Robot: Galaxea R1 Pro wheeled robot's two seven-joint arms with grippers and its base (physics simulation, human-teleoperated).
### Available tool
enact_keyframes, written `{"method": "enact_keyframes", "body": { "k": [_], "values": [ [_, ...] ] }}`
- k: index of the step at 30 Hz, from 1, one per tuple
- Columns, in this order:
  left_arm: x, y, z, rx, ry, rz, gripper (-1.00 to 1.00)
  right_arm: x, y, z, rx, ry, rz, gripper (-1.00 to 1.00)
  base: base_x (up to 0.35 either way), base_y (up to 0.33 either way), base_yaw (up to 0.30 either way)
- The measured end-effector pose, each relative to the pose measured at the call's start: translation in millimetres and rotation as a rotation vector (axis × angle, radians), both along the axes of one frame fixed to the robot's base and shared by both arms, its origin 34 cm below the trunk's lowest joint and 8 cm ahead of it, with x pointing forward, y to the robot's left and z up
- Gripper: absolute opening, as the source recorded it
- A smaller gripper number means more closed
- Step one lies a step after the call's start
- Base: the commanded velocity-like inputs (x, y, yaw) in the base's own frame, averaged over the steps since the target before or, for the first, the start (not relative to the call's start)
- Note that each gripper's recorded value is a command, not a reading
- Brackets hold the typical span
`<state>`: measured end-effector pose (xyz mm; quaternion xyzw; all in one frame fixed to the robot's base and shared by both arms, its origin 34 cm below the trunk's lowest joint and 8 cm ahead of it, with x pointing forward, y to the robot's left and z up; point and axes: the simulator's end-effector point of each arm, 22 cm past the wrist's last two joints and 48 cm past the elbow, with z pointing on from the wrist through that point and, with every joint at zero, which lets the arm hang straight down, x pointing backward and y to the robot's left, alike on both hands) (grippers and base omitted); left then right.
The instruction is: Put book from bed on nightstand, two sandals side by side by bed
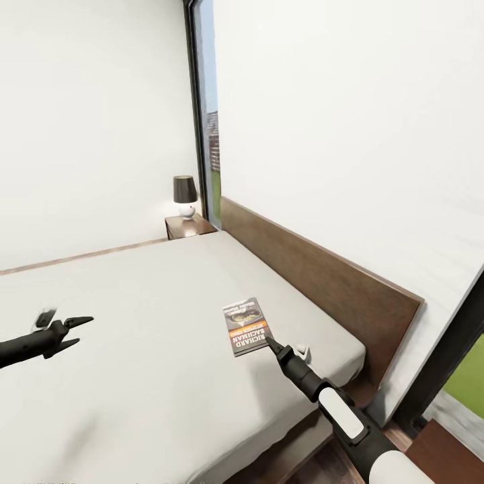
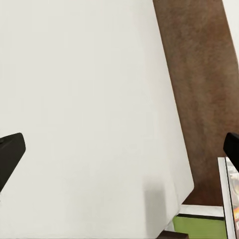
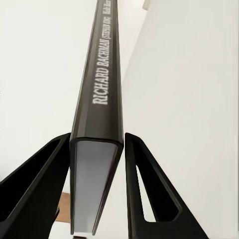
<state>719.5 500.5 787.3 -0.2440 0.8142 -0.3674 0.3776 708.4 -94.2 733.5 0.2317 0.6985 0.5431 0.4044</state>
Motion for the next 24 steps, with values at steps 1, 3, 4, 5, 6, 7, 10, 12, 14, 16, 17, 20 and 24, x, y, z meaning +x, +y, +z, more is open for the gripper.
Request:
{"method": "enact_keyframes", "body": {
  "k": [1, 3, 4, 5, 6, 7, 10, 12, 14, 16, 17, 20, 24],
  "values": [
    [-0.2, 0.0, -1.8, 0.000, 0.000, 0.000, 1.00, -0.2, 0.0, -1.9, 0.000, 0.000, 0.000, -1.00, 0.000, 0.000, 0.007],
    [-0.6, -0.1, -5.7, 0.000, 0.000, 0.000, 1.00, -0.7, 0.0, -5.7, 0.000, 0.000, 0.000, -1.00, 0.000, 0.000, 0.005],
    [-0.8, -0.3, -7.6, 0.000, 0.000, 0.000, 1.00, -0.9, 0.0, -7.6, 0.000, 0.000, 0.000, -1.00, 0.000, 0.000, 0.003],
    [-1.0, -0.5, -9.6, -0.001, 0.000, -0.001, 1.00, -1.2, 0.0, -9.5, 0.000, 0.000, 0.000, -1.00, 0.000, 0.000, 0.002],
    [-1.2, -0.6, -11.4, -0.001, 0.000, -0.001, 1.00, -1.4, 0.1, -11.4, 0.000, 0.000, 0.000, -1.00, 0.000, 0.000, 0.002],
    [-1.4, -0.6, -13.4, -0.001, 0.000, -0.001, 1.00, -1.7, 0.1, -13.4, 0.000, 0.000, 0.001, -1.00, 0.000, 0.000, 0.001],
    [-2.3, -0.3, -19.1, 0.000, 0.000, 0.000, 1.00, -2.4, 0.1, -19.1, 0.000, 0.000, 0.001, -1.00, 0.000, 0.000, 0.000],
    [-2.9, -0.3, -23.1, -0.001, 0.000, 0.000, 1.00, -3.0, 0.2, -23.0, 0.001, 0.000, 0.001, -1.00, 0.000, 0.000, 0.000],
    [-3.4, -0.3, -27.0, -0.001, 0.000, 0.000, 1.00, -3.5, 0.2, -26.9, 0.001, 0.000, 0.001, -1.00, 0.000, 0.000, 0.000],
    [-3.9, -0.5, -30.9, -0.001, 0.000, -0.001, 1.00, -4.1, 0.2, -30.9, 0.001, 0.000, 0.001, -1.00, 0.000, 0.000, 0.000],
    [-4.2, -0.6, -32.9, -0.001, 0.000, -0.001, 1.00, -4.4, 0.2, -32.8, 0.001, 0.000, 0.001, -1.00, 0.000, 0.000, 0.000],
    [-5.0, -0.6, -38.8, -0.001, 0.000, -0.001, 1.00, -5.2, 0.1, -38.7, 0.001, 0.000, 0.001, -1.00, 0.000, 0.000, 0.000],
    [-6.3, -0.4, -46.7, -0.001, 0.000, -0.001, 1.00, -6.3, 0.1, -46.7, 0.001, 0.000, 0.001, -1.00, 0.000, 0.000, 0.000]
  ]
}}
